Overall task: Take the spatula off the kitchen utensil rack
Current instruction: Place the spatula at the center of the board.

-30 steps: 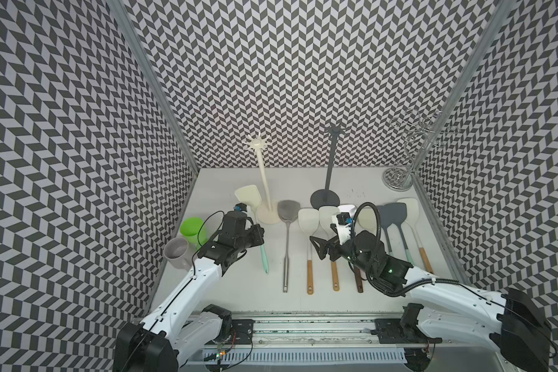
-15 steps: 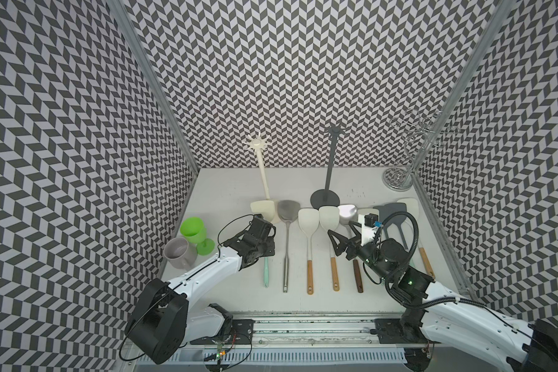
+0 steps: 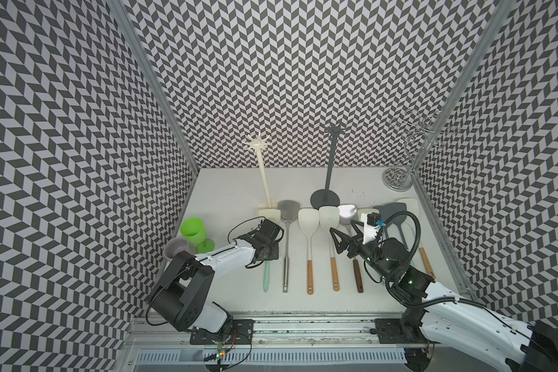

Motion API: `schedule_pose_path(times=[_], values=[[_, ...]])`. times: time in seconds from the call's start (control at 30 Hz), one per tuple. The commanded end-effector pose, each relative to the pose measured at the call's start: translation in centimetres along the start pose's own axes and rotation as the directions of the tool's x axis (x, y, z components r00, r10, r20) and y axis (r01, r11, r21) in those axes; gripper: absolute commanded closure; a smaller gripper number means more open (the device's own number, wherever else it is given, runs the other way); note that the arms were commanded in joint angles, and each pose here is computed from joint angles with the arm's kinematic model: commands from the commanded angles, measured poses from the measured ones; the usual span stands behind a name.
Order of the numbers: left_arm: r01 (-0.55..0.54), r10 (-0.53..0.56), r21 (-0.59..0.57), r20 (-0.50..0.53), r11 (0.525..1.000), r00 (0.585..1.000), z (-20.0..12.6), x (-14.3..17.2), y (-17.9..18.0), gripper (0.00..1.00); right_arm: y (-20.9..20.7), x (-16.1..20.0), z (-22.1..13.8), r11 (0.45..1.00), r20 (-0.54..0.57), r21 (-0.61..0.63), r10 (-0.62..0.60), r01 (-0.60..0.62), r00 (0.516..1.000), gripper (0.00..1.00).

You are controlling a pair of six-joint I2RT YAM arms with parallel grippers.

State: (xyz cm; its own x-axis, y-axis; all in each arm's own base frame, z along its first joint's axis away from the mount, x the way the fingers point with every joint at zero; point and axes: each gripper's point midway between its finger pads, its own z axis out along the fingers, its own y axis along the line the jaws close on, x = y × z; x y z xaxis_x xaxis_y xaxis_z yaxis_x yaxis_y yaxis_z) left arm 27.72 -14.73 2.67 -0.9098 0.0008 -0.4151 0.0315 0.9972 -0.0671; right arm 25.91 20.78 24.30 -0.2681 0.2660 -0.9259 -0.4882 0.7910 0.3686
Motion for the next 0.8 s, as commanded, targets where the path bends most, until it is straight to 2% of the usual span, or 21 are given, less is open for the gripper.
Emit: schedule_pose_path(times=[0.0, 0.47, 0.63, 0.77], values=[[-0.027, 0.026, -0.042, -0.007, 0.999, 1.000, 0.3, 0.1, 0.2, 1.00, 0.3, -0.9, -0.1, 1.000, 0.046, -0.021, 0.023, -0.022, 0.999, 0.00], [-0.018, 0.014, -0.091, -0.044, 0.996, 0.999, 1.8, 0.9, 0.8, 1.00, -0.1, -0.7, 0.0, 1.000, 0.043, -0.010, 0.022, -0.022, 0.999, 0.00], [-0.012, 0.008, -0.099, -0.043, 0.995, 0.999, 1.9, 1.1, 1.0, 0.91, -0.3, -0.6, 0.0, 1.000, 0.044, -0.001, 0.026, -0.026, 0.999, 0.00], [-0.011, 0.006, -0.102, -0.044, 0.995, 0.999, 2.0, 1.1, 1.1, 0.90, -0.4, -0.7, 0.0, 1.000, 0.047, -0.001, 0.027, -0.027, 0.999, 0.00]])
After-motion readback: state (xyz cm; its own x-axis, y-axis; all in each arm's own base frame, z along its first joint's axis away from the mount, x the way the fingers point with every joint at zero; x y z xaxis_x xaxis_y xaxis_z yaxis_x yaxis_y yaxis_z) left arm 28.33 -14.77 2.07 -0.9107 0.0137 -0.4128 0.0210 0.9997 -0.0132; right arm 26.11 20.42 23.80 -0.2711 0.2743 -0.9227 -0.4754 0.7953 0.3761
